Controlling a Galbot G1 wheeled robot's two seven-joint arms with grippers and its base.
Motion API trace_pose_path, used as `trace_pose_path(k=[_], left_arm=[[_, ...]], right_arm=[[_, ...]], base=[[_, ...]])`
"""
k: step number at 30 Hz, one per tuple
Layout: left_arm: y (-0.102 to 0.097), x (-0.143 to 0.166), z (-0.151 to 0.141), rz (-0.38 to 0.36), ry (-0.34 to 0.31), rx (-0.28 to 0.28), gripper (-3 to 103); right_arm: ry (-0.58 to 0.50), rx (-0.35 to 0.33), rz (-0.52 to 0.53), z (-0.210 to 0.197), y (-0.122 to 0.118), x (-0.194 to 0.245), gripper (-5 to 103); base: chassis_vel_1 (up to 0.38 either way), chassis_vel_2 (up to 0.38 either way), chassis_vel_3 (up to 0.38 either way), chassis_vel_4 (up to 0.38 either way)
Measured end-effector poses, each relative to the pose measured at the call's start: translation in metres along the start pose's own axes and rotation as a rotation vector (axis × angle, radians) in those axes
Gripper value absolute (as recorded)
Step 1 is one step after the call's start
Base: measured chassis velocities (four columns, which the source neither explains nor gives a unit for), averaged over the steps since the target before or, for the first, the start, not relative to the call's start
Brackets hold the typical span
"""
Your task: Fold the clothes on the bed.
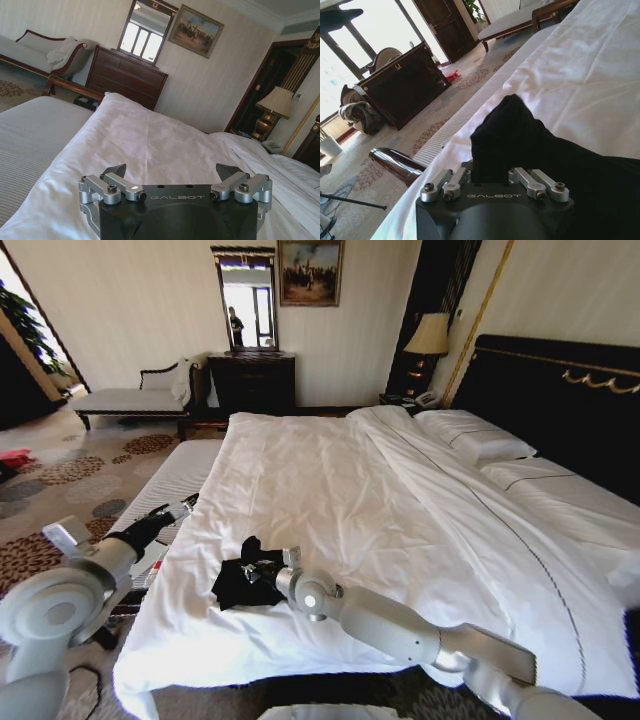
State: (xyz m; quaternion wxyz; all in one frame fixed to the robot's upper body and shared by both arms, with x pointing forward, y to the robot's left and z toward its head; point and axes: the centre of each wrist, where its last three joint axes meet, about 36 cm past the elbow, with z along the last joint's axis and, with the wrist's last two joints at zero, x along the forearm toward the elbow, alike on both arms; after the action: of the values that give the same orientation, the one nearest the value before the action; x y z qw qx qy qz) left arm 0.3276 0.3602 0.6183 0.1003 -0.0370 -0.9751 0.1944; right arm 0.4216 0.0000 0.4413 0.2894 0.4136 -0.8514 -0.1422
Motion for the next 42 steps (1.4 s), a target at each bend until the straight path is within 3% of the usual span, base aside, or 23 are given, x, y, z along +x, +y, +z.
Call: trace_pose_path(k=[3,6,8,12,13,15,19,21,23,27,28,32,35,38,42], left_arm=[[-0.001,0.001,0.001,0.001,0.002,0.001,100],[-0.001,0.002,0.002,0.000,0.003,0.000,100],[0.000,0.003,0.002,-0.004,0.003,0.001,100],[0.001,0.003,0.001,-0.008,0.002,0.002,100],[0.002,0.003,0.001,-0.008,0.002,0.007,100],[0.002,0.002,0.001,-0.007,0.001,0.009,100],[0.002,0.000,0.002,-0.006,0.006,0.015,100],[0.005,-0.006,0.008,-0.008,0.039,0.039,100],[0.006,-0.009,0.014,-0.007,0.066,0.050,100],[0.003,-0.020,0.046,-0.003,0.180,0.048,100],[0.003,-0.020,0.046,-0.003,0.180,0.048,100],[-0.001,-0.027,0.064,0.008,0.260,0.043,100],[0.001,-0.034,0.071,0.003,0.288,0.049,100],[0.005,-0.054,0.099,0.004,0.389,0.094,100],[0.007,-0.074,0.128,0.011,0.465,0.148,100]], right_arm=[[-0.006,-0.006,0.004,0.003,0.001,-0.010,40],[-0.004,-0.006,0.014,0.006,-0.002,-0.014,45],[-0.004,-0.006,0.013,0.006,-0.002,-0.014,57],[-0.007,-0.006,-0.002,0.006,0.002,-0.011,69],[-0.010,-0.006,-0.011,0.005,0.005,-0.009,79],[-0.012,-0.004,-0.014,0.004,0.006,-0.007,79],[-0.022,-0.003,-0.010,0.002,0.004,-0.002,89],[-0.057,-0.007,0.033,-0.005,-0.014,0.013,100],[-0.072,-0.015,0.069,-0.008,-0.026,0.021,100],[-0.143,-0.073,0.298,-0.023,-0.081,0.059,100],[-0.143,-0.073,0.298,-0.023,-0.081,0.059,100],[-0.234,-0.129,0.481,-0.041,-0.126,0.100,100],[-0.275,-0.153,0.535,-0.049,-0.140,0.117,100],[-0.359,-0.215,0.616,-0.065,-0.160,0.156,100],[-0.411,-0.255,0.659,-0.072,-0.168,0.182,100]], base=[[0.000,0.000,0.000,0.000],[0.000,0.000,0.000,0.000],[0.000,0.000,0.000,0.000],[0.000,0.000,0.000,0.000],[0.000,0.000,0.000,0.000],[0.000,0.000,0.000,0.000],[0.000,0.000,0.000,0.000],[0.000,0.000,0.000,0.000],[0.000,0.000,0.000,0.000],[0.000,0.000,0.000,0.000],[0.000,0.000,0.000,0.000],[0.000,0.000,0.000,0.000],[0.000,0.000,0.000,0.000],[0.000,0.000,0.000,0.000],[0.000,0.000,0.000,0.000]])
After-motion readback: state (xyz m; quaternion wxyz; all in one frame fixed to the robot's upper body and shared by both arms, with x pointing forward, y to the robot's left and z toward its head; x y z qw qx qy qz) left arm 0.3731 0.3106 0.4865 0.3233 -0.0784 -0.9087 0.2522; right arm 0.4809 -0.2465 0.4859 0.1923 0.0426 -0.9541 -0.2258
